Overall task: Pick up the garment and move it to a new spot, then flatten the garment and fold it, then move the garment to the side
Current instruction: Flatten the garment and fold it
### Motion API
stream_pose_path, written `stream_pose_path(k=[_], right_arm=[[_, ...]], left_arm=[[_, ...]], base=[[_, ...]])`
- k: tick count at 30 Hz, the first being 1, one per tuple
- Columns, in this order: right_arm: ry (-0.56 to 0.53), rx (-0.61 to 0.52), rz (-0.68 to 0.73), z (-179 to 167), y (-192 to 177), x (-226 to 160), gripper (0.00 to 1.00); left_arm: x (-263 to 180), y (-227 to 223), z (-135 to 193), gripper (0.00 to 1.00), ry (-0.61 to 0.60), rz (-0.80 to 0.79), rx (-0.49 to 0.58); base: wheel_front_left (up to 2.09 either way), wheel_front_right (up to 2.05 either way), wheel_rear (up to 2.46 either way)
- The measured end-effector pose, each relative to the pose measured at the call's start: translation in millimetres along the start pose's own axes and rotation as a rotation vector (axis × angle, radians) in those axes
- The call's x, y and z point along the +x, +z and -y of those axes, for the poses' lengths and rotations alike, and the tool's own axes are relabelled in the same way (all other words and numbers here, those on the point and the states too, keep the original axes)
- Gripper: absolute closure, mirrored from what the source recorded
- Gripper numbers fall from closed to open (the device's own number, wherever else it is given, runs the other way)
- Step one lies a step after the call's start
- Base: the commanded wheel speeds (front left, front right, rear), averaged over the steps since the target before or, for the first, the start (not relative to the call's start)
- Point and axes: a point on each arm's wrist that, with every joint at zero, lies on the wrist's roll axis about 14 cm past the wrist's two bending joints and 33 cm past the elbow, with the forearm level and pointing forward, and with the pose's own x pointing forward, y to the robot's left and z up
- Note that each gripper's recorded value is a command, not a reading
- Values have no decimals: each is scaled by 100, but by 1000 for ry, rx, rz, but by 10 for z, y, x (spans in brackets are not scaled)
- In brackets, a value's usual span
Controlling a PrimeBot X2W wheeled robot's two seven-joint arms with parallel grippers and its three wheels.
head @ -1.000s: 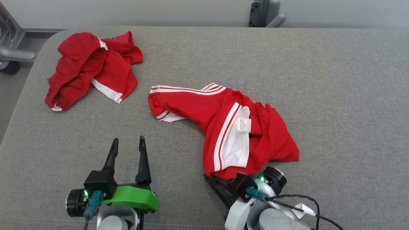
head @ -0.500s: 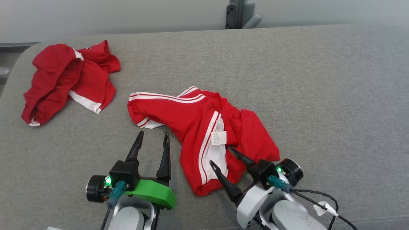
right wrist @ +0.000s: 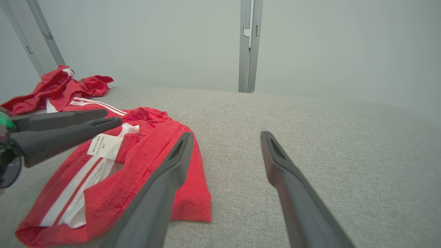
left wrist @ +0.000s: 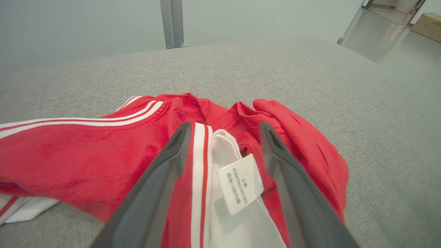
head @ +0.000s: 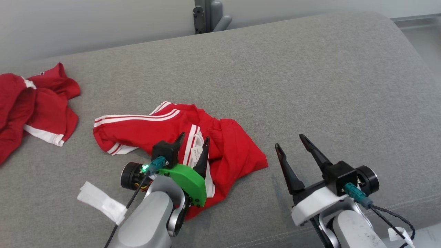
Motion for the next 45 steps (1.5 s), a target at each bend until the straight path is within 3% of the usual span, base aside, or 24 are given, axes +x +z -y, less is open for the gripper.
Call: stream_pose_path(k=[8, 10, 13, 20, 23, 25, 32, 35, 40, 45], right_arm=[[-118, -7, -17, 348, -45, -193, 0], [-126, -6, -23, 373, -67, -207, 0], [-132, -5, -24, 392, -73, -202, 0], [-117, 2, -24, 347, -86, -169, 0], [-104, 6, -24, 303, -89, -150, 0], [-97, 8, -25, 279, -96, -144, 0], [-82, 15, -26, 228, -103, -126, 0], [-82, 16, -26, 226, -106, -128, 0], [-89, 17, -27, 249, -106, -136, 0], [-101, 17, -23, 291, -99, -127, 0]], left_arm=[[314, -101, -23, 0, 25, -154, 28], [347, -128, -42, 0, 32, -175, 37], [364, -169, -46, 11, 29, -212, 42], [303, -240, -60, 13, 26, -273, 50], [272, -255, -98, 29, 33, -297, 63], [248, -270, -105, 46, 32, -317, 67], [204, -290, 22, 71, -25, -375, 43], [205, -279, 64, 98, -41, -387, 41], [200, -257, 29, 100, -35, -387, 51], [227, 42, -177, 100, 36, -251, 28]], base=[[0, 0, 0], [0, 0, 0], [0, 0, 0], [0, 0, 0], [0, 0, 0], [0, 0, 0], [0, 0, 0], [0, 0, 0], [0, 0, 0], [0, 0, 0]])
